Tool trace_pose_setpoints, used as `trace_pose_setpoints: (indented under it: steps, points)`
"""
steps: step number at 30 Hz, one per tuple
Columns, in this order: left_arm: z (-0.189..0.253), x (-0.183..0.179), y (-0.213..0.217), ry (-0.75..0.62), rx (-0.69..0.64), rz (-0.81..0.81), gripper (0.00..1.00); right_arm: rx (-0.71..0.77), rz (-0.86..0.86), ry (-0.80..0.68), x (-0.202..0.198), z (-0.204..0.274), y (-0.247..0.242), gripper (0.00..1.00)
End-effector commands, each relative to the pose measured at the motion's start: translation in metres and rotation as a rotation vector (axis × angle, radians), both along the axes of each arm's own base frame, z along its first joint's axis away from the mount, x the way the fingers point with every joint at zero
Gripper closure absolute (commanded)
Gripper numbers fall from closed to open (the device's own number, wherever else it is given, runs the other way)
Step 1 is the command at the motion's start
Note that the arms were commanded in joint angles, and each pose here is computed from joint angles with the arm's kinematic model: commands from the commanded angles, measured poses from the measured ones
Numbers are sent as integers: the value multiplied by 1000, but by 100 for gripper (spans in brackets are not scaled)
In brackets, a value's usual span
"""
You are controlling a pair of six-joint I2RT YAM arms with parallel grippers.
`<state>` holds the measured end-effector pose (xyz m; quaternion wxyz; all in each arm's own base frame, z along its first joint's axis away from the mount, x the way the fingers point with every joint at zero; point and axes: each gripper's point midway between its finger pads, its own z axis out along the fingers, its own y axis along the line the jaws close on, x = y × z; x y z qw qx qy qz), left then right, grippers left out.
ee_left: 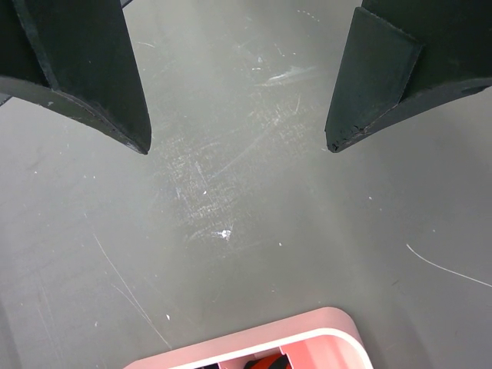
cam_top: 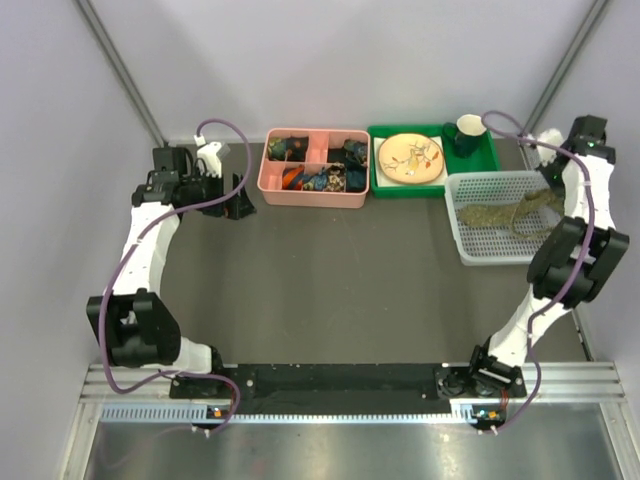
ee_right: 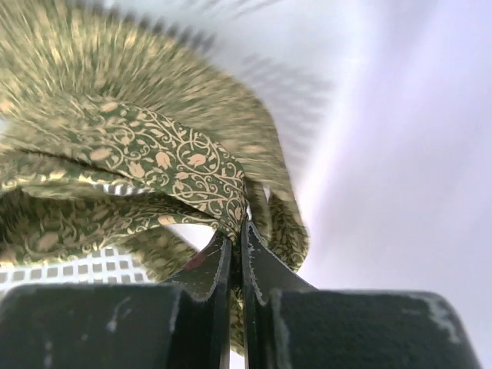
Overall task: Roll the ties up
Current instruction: Pick up the tie from the bin.
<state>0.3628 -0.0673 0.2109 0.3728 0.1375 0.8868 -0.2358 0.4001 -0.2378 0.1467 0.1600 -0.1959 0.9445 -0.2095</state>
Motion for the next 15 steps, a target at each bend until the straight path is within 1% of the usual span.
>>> trace_pose_setpoints:
  steps: [1,3,5,8,12,14,15]
  points:
    - [33,2,0,-110,17,-1,1,-8,-3,-324,14,106,12,100]
    - [35,2,0,-120,19,0,1,24,-1,-368,12,121,21,100]
    - [38,2,1,-126,21,3,1,46,10,-439,10,149,30,100]
    - [41,0,1,-130,18,5,1,136,45,-532,4,190,57,100]
    - [48,-1,0,-139,12,8,1,283,124,-671,-5,248,100,100]
    - [52,-2,0,-145,12,13,1,343,207,-738,-15,282,130,100]
    - [54,-2,0,-148,9,13,1,370,223,-760,-18,293,142,100]
